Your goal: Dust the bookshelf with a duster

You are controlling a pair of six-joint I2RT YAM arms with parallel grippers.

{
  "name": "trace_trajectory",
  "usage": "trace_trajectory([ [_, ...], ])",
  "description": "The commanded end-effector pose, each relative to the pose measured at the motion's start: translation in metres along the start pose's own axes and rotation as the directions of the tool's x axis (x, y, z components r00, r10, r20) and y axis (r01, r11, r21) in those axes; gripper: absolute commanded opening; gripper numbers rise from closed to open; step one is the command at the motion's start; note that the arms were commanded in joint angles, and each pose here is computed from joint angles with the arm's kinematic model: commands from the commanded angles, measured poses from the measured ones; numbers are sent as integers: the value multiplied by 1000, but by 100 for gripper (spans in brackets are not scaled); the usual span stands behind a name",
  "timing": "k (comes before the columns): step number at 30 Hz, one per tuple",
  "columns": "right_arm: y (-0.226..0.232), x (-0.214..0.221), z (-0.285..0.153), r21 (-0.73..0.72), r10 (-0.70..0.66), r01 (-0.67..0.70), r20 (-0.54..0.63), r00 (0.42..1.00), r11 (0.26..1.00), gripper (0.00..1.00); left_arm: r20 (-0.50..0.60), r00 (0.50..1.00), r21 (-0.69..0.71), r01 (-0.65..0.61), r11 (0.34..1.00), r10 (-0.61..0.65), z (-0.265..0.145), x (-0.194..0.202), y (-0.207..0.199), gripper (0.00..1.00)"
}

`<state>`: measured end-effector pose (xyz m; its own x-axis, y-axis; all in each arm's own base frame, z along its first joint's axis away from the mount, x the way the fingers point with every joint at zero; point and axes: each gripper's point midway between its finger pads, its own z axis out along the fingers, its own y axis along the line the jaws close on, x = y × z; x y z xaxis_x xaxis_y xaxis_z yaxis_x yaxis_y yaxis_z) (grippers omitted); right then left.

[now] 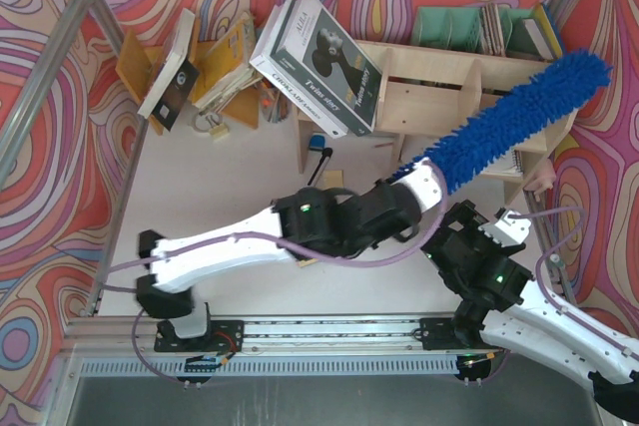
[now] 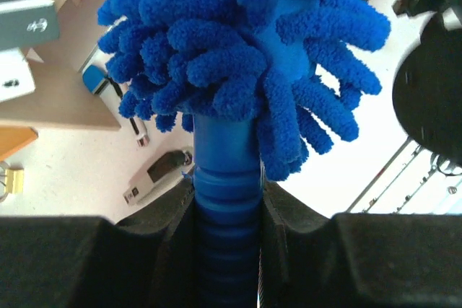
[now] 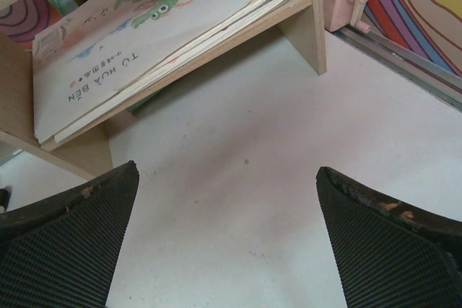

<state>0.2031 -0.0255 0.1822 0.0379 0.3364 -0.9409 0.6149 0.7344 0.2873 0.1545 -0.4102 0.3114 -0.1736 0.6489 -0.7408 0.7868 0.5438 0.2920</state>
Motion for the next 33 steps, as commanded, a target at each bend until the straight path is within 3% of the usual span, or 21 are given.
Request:
trace_trajectory([
  [1,-4,-4,2,16,17,-18,32,999,1000,99,234,948,-96,244,965,-217,-52,-22,40,0],
  [6,-5,-4,2,16,16,-17,32,999,1000,99,204,926,-139,349,927,-318,-68,18,57,0],
  [12,-4,-4,2,17,12,-13,30,999,1000,99,40,937,-214,348,913,-348,-62,67,53,0],
  [16,-4,-4,2,17,13,-14,31,999,1000,99,-52,924,-224,360,906,-380,-53,90,40,0],
  [21,-4,-4,2,18,15,-15,31,999,1000,99,-188,908,-332,301,894,-375,-44,119,32,0],
  [25,-4,-4,2,17,18,-19,31,999,1000,99,-201,905,-296,308,904,-374,-38,120,17,0],
  [33,-5,-4,2,17,20,-20,32,999,1000,99,-235,938,-175,216,961,-254,-31,117,-23,0],
])
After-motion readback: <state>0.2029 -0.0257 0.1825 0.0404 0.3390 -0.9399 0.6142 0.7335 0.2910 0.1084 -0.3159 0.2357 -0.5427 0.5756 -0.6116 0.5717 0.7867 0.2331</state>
